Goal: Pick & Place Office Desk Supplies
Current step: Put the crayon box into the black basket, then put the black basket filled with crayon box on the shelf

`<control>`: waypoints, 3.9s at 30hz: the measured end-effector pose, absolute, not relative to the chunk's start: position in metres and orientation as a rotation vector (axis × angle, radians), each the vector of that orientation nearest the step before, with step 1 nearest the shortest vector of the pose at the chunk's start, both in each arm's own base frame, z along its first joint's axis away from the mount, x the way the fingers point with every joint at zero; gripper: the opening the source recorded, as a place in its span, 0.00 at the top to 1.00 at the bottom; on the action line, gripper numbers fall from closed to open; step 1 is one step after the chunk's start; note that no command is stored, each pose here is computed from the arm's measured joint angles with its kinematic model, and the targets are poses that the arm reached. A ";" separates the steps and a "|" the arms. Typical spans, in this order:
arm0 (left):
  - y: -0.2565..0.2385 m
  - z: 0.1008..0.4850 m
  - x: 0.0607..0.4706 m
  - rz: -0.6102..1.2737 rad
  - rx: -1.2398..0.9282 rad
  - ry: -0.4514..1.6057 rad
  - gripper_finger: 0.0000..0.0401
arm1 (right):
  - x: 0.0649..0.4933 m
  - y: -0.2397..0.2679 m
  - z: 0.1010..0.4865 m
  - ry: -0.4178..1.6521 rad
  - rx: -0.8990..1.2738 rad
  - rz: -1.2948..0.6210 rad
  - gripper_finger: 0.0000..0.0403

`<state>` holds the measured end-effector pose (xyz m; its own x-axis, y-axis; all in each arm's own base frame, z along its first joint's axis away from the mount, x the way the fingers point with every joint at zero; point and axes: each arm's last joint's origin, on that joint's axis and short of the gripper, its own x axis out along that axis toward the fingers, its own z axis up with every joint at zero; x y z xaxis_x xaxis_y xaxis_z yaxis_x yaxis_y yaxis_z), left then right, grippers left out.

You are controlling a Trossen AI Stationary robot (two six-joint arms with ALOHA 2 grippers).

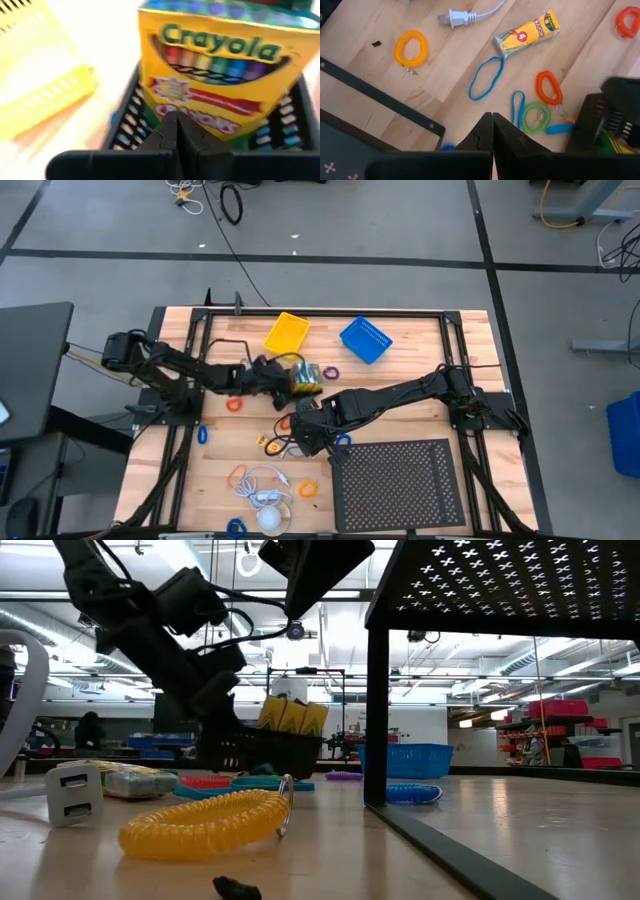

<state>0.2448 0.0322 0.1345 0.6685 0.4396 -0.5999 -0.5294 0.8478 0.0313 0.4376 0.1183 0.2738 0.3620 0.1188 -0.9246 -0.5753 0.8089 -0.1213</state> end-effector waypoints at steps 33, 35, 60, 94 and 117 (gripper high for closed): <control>0.097 0.153 0.244 0.580 -0.180 0.511 1.00 | 0.439 0.117 0.274 1.101 -0.486 0.479 1.00; 0.099 0.159 0.248 0.573 -0.165 0.493 1.00 | 0.439 0.117 0.274 1.101 -0.486 0.479 1.00; 0.041 0.191 0.246 0.399 0.026 0.624 0.94 | 0.434 0.115 0.272 1.166 -0.470 0.478 1.00; 0.013 0.194 0.215 0.043 0.408 0.872 0.42 | 0.427 0.114 0.270 1.240 -0.486 0.505 0.96; 0.030 0.171 0.232 0.111 0.682 0.992 0.64 | 0.425 0.113 0.269 1.268 -0.478 0.505 0.96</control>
<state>0.2318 0.0299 0.1707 0.5598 0.3848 -0.7339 0.2131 0.7890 0.5762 0.4246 0.1130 0.2693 0.2197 0.0929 -0.9711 -0.6003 0.7975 -0.0596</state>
